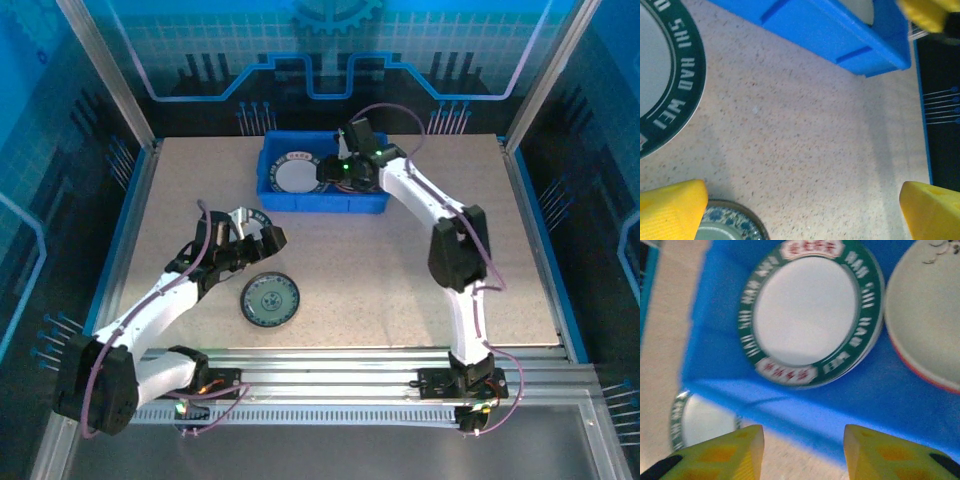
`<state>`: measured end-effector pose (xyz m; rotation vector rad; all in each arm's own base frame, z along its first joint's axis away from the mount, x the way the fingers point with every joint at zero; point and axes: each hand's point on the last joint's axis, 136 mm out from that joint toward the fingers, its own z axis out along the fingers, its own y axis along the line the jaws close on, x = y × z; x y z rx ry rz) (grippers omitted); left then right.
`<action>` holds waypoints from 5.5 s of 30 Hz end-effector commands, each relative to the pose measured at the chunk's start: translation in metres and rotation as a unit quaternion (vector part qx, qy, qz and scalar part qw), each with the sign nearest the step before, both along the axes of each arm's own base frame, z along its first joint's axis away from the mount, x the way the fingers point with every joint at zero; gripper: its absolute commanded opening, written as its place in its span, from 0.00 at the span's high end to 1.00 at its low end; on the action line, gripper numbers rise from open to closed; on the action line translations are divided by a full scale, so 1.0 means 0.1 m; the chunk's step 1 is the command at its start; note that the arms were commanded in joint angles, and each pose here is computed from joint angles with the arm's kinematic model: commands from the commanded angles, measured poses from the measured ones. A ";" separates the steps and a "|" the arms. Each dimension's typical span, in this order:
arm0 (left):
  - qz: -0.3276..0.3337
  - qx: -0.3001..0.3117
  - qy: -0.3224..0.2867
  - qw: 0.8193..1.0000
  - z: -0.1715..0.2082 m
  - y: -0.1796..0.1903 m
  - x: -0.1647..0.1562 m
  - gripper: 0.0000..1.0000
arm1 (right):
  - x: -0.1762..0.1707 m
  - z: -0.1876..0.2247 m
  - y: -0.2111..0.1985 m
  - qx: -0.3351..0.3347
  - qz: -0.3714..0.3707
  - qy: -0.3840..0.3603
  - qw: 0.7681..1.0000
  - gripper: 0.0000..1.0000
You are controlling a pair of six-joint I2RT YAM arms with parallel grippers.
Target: Place the plates into the plastic bin on the countertop
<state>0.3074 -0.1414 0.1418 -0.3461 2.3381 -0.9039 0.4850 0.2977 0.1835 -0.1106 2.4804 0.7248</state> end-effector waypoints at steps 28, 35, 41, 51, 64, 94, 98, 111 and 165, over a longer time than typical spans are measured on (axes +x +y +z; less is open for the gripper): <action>0.002 0.034 0.170 0.985 -0.62 0.18 -1.37 0.01 | -2.47 -0.90 0.67 0.046 0.247 0.170 0.953 0.51; 0.014 0.036 0.182 0.982 -0.72 0.20 -1.45 0.01 | -2.53 -1.17 0.72 0.043 0.257 0.209 0.942 0.55; 0.026 0.024 0.193 0.981 -0.86 0.22 -1.53 0.01 | -2.58 -1.30 0.77 0.052 0.264 0.233 0.935 0.58; 0.037 0.018 0.189 0.981 -0.97 0.26 -1.56 0.01 | -2.60 -1.43 0.87 0.059 0.270 0.258 0.926 0.60; 0.037 0.021 0.172 0.984 -0.97 0.27 -1.51 0.01 | -2.60 -1.53 0.94 0.048 0.269 0.278 0.921 0.63; 0.029 0.026 0.072 0.997 -0.51 0.14 -0.98 0.27 | -2.48 -1.10 0.51 0.160 0.193 0.273 0.929 1.00; 0.021 0.026 0.071 0.997 -0.47 0.09 -0.90 0.43 | -2.50 -0.97 0.52 0.177 0.201 0.262 0.927 1.00; 0.015 0.029 0.032 0.999 -0.17 0.05 -0.75 1.00 | -2.48 -0.74 0.48 0.191 0.198 0.236 0.932 1.00; -0.021 -0.100 -0.105 0.989 0.64 -1.26 2.47 1.00 | -2.05 -0.34 -1.36 0.180 -0.109 0.078 0.974 0.44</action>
